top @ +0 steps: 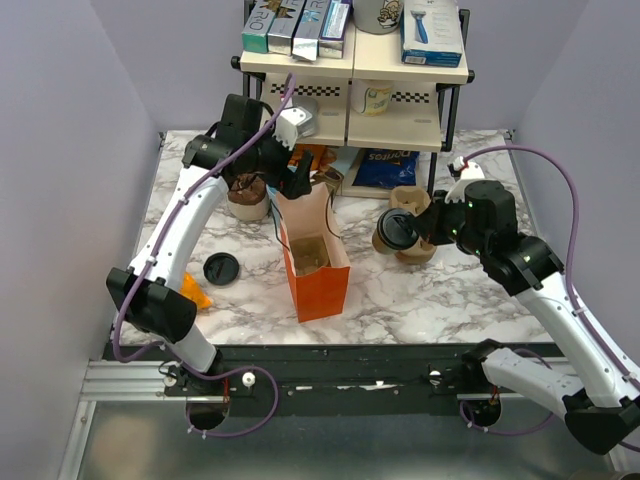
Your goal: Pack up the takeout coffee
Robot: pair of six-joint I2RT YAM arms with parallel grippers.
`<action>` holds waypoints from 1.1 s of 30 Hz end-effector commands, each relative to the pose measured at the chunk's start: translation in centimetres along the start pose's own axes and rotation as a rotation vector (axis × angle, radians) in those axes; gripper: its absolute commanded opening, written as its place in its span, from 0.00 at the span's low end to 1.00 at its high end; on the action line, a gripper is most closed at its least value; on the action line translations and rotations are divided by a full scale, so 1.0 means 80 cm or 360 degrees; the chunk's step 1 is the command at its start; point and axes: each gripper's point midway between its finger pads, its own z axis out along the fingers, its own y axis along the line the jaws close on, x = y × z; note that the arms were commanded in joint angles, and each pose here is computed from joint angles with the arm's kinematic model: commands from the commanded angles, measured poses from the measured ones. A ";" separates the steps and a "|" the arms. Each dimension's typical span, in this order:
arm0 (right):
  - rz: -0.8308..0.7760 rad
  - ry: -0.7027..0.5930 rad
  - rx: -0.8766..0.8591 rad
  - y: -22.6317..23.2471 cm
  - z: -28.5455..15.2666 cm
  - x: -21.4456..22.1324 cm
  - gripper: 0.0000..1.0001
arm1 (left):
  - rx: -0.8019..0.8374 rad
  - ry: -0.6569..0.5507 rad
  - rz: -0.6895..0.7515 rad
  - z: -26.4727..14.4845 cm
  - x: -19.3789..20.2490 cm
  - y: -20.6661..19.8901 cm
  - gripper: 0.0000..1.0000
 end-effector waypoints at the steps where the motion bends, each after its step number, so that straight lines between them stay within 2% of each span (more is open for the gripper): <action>1: -0.0013 0.0013 0.0023 -0.004 -0.004 0.004 0.00 | 0.0205 -0.0045 0.0122 -0.004 0.007 -0.030 0.99; 5: -0.0013 0.0018 0.0030 -0.005 -0.003 0.005 0.01 | 0.0189 0.0033 0.0097 0.007 0.029 -0.024 0.99; 8: -0.0013 0.0016 0.0021 -0.004 -0.003 0.005 0.01 | 0.0258 0.0001 0.0103 0.012 0.023 -0.031 0.98; 11: -0.0012 -0.0005 0.0022 -0.004 -0.007 0.001 0.01 | 0.0266 0.0017 0.0091 0.011 0.025 -0.032 0.88; 14: -0.0012 -0.0063 0.0011 -0.001 -0.016 -0.011 0.00 | 0.0243 0.0014 0.0090 0.011 0.029 -0.034 0.65; 15: -0.0015 -0.0093 0.0001 0.001 -0.021 -0.019 0.01 | 0.0224 -0.0004 0.0110 0.007 0.027 -0.038 0.49; 18: -0.0014 -0.0151 -0.0033 0.007 -0.033 -0.031 0.00 | 0.0096 0.0015 0.0111 0.003 0.036 -0.033 0.32; 20: -0.0011 -0.0184 -0.0057 0.011 -0.041 -0.038 0.01 | -0.0006 0.0046 0.0104 0.007 0.047 -0.027 0.24; 21: -0.0013 -0.0189 -0.0064 0.012 -0.044 -0.039 0.01 | -0.0032 0.0044 0.0056 0.006 0.049 -0.027 0.15; 22: -0.0013 -0.0199 -0.0073 0.013 -0.047 -0.041 0.01 | -0.0073 0.0002 0.0044 0.001 0.043 -0.026 0.13; 24: -0.0015 -0.0229 -0.0099 0.017 -0.057 -0.049 0.01 | -0.0189 -0.0013 -0.0045 -0.005 0.049 -0.017 0.07; 26: -0.0014 -0.0256 -0.0145 0.025 -0.068 -0.058 0.01 | -0.0302 -0.0057 -0.0248 -0.006 0.051 -0.009 0.00; 32: -0.0001 -0.0315 -0.0290 0.048 -0.096 -0.076 0.01 | -0.0594 -0.0090 -0.0926 -0.012 0.081 -0.005 0.00; 33: 0.0005 -0.0333 -0.0305 0.051 -0.102 -0.082 0.01 | -0.0625 -0.0095 -0.0964 -0.011 0.085 -0.011 0.00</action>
